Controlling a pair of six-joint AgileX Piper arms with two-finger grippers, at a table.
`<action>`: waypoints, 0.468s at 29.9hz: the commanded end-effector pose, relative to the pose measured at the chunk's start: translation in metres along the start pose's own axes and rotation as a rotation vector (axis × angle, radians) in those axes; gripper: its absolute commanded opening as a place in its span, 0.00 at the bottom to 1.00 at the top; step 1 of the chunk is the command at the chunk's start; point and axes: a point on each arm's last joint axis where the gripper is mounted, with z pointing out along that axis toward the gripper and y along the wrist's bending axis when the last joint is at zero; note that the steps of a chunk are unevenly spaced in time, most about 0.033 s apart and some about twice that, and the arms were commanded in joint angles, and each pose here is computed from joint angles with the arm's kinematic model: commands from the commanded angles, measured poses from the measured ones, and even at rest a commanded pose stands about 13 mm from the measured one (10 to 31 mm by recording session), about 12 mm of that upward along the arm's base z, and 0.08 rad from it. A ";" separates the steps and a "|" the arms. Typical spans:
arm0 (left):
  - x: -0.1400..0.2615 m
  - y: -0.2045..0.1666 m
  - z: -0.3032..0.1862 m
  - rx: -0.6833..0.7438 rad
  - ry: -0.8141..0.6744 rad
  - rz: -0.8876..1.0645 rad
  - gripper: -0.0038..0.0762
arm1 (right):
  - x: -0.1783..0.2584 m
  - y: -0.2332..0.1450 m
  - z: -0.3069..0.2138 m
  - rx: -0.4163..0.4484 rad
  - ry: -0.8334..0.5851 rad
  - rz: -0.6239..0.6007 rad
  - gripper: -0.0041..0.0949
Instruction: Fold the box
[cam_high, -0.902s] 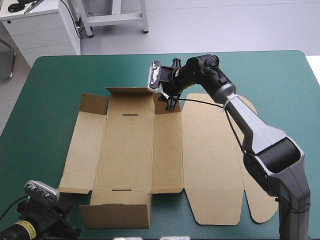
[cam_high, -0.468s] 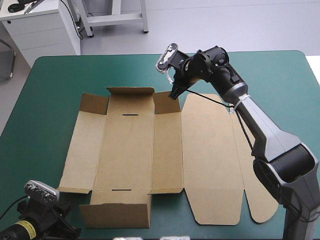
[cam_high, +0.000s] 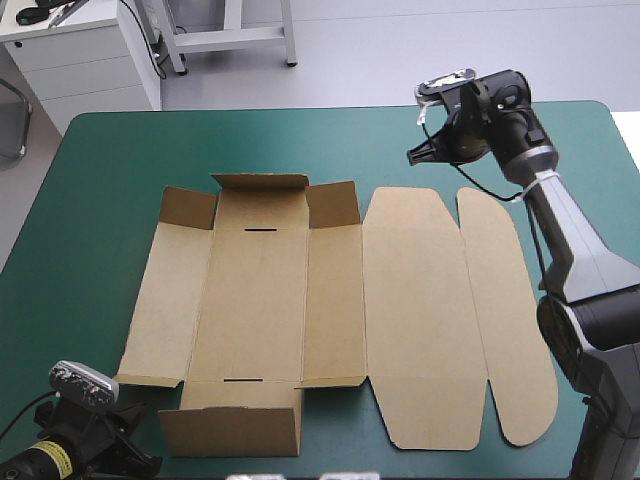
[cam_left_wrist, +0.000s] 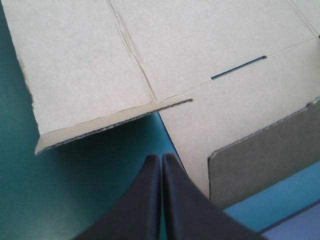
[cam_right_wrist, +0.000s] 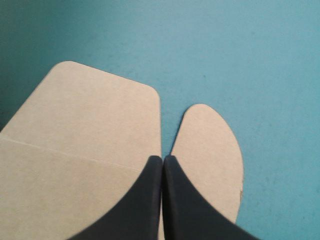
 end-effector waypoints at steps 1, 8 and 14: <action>-0.010 -0.001 -0.004 0.011 -0.061 -0.004 0.04 | 0.004 -0.027 -0.055 -0.014 -0.104 0.063 0.02; -0.010 -0.001 -0.004 0.012 -0.061 -0.004 0.04 | 0.031 -0.035 -0.092 -0.094 -0.129 0.076 0.02; -0.010 -0.001 -0.004 0.011 -0.060 -0.004 0.04 | 0.087 -0.026 -0.123 -0.099 -0.148 0.038 0.02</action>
